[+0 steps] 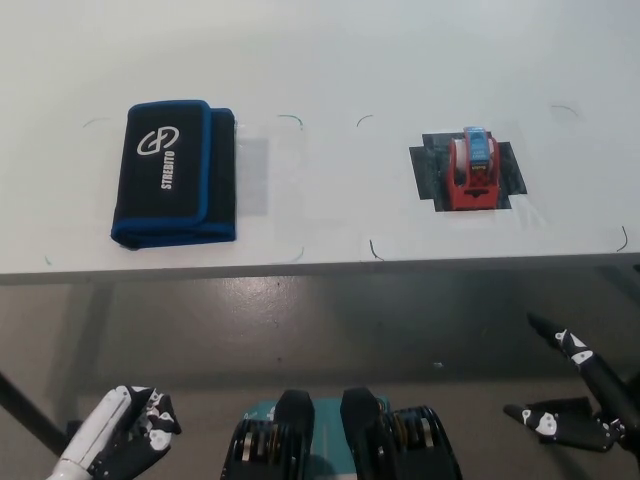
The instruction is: Use the right hand to move the tape on the right hand side to the notebook on the left hand side
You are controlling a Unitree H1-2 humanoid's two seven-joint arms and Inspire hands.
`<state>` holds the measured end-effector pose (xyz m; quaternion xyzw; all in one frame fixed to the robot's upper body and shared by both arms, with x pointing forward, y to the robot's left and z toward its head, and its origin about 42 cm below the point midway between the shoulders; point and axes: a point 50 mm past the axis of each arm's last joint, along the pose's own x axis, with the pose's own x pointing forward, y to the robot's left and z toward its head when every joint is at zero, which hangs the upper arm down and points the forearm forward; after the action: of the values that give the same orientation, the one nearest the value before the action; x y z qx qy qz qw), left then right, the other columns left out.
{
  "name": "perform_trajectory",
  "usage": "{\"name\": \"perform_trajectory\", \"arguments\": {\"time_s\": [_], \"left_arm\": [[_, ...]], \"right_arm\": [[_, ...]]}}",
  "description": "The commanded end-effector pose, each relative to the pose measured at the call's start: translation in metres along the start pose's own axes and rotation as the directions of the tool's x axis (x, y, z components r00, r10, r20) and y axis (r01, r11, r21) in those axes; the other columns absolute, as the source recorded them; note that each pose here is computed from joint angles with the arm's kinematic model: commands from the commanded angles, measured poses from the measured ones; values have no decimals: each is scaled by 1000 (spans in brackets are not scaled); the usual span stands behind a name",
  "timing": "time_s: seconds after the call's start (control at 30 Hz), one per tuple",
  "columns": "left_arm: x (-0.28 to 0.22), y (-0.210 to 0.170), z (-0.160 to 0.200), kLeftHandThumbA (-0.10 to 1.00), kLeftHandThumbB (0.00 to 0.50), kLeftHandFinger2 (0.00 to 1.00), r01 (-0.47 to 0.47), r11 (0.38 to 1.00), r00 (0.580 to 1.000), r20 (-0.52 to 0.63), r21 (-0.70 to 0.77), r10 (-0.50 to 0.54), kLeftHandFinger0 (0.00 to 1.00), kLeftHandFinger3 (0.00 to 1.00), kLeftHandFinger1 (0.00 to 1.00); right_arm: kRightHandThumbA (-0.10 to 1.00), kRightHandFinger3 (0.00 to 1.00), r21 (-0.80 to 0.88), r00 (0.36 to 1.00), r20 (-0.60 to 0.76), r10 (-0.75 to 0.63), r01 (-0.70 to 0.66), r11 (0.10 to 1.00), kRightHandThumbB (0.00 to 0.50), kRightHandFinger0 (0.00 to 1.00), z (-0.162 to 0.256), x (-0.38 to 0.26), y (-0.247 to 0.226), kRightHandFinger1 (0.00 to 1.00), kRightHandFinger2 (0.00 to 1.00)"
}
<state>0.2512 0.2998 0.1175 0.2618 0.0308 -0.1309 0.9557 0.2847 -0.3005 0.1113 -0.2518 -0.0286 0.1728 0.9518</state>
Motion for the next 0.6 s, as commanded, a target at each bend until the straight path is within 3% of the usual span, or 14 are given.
{"name": "perform_trajectory", "arguments": {"time_s": [0.0,0.1,0.2,0.33,0.57], "left_arm": [[-2,6,8,-54,79,260,-4,1000,999,32,26,3,201,404,177],[-2,4,7,-51,78,244,0,1000,999,35,15,-1,186,403,161],[-2,4,6,-9,80,251,0,999,1000,27,32,-1,197,414,173],[-2,3,6,-35,76,243,1,1000,1000,26,24,-2,183,414,163],[-4,3,7,-42,77,239,1,1000,1000,20,27,-2,175,413,156]], "right_arm": [[860,1000,-34,997,71,2,1,999,143,1000,11,2,-7,1000,1000],[848,1000,-32,998,69,7,-5,999,123,1000,10,1,-6,1000,1000],[833,1000,-32,997,71,6,-4,999,124,1000,9,1,-5,1000,1000],[870,1000,-50,998,65,7,-3,999,146,1000,10,1,-5,1000,1000],[867,1000,-46,998,66,12,-9,999,136,1000,10,1,-6,1000,1000]]}}
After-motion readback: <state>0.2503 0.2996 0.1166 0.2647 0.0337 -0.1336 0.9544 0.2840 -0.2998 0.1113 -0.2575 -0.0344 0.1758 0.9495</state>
